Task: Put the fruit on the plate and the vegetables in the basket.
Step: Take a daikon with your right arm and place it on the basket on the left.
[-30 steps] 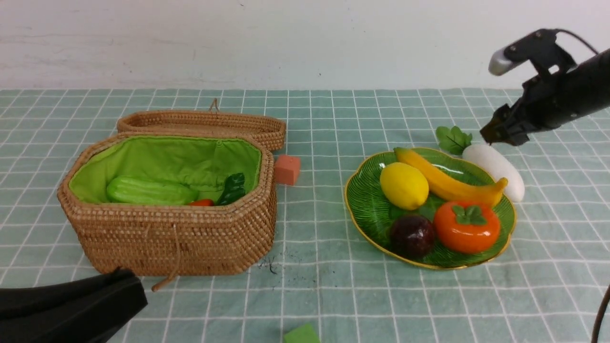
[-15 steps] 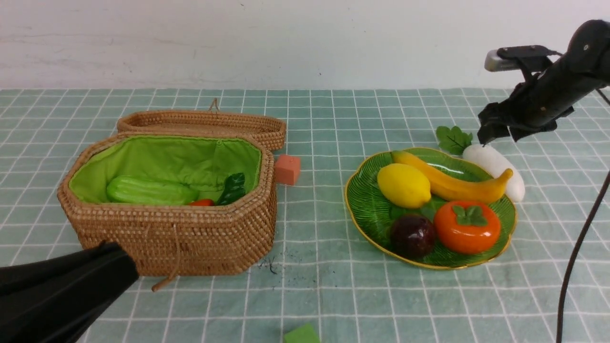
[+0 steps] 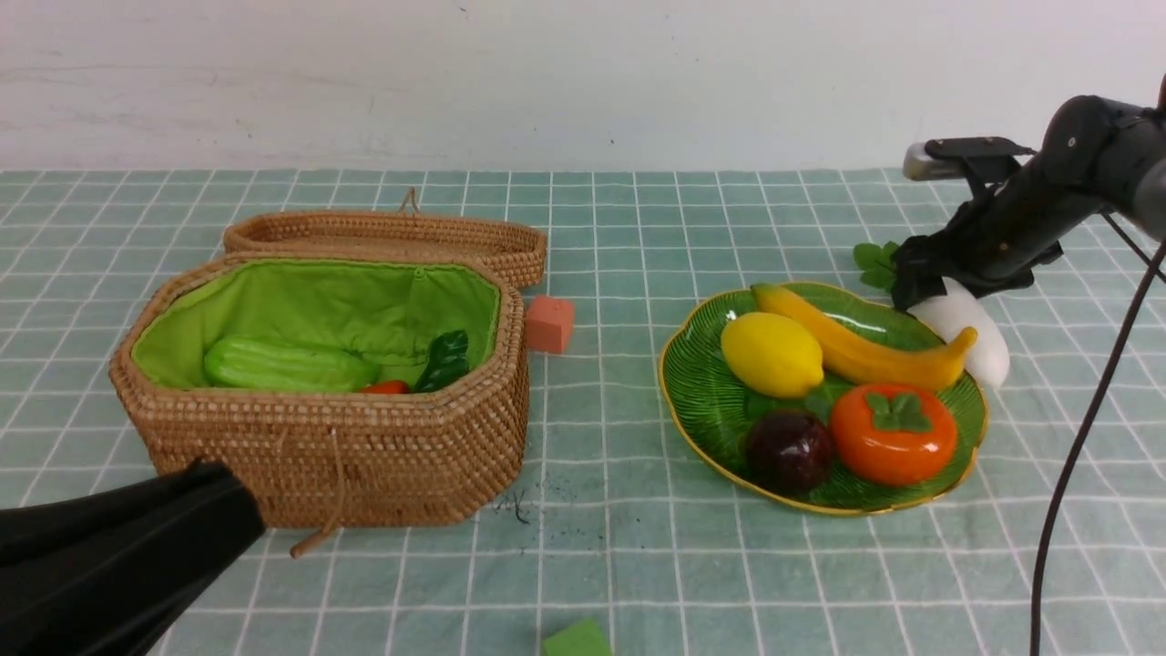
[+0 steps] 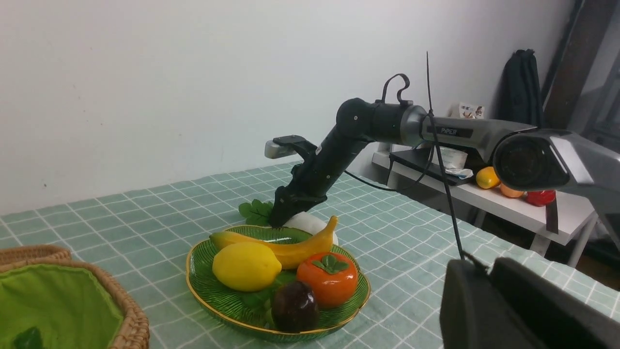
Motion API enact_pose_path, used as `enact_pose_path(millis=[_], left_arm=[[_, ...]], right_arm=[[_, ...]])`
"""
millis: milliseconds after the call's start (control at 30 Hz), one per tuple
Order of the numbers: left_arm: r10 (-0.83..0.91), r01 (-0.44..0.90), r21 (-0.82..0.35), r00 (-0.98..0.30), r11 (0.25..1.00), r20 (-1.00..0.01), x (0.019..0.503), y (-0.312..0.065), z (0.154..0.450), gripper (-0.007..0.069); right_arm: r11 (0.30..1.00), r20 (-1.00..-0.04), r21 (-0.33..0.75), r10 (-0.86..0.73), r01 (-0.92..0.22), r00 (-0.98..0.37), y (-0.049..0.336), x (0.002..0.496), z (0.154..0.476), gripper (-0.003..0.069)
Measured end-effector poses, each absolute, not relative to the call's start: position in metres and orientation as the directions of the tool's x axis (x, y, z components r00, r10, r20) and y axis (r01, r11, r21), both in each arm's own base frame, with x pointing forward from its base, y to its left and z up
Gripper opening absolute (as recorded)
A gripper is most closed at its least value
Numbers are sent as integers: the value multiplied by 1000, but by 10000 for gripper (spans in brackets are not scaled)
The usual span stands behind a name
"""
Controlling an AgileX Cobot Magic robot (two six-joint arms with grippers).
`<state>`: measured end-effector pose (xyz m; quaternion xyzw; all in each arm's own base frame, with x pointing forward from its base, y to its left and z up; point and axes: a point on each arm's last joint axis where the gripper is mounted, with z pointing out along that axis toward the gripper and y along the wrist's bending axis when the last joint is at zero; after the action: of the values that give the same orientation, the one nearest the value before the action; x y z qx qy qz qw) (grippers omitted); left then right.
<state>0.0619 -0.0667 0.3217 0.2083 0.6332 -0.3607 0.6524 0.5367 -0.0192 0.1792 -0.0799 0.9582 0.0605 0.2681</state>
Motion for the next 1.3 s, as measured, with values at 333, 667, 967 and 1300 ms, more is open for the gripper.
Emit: enact_pose_path(millis=[333,667,967,1300], left_arm=[[-199,733,-185,-69,654,-978,62,-67,321,50],[-90,720,-182,-164,670,-982,67,-73,307,50],[19,610,-118,-213,784,-977,76,-62,295,3],[-117,293,-190,-249,937,-961,91,-33,296,-13]], right_arm=[[980,-520,75,-118,-183,-846,-19,538,173,505],[986,-477,8,-143,-167,-867,-26,531,189,505],[857,-735,138,-248,-497,-632,60,467,369,505],[364,-932,6,-336,-932,-138,275,398,393,505]])
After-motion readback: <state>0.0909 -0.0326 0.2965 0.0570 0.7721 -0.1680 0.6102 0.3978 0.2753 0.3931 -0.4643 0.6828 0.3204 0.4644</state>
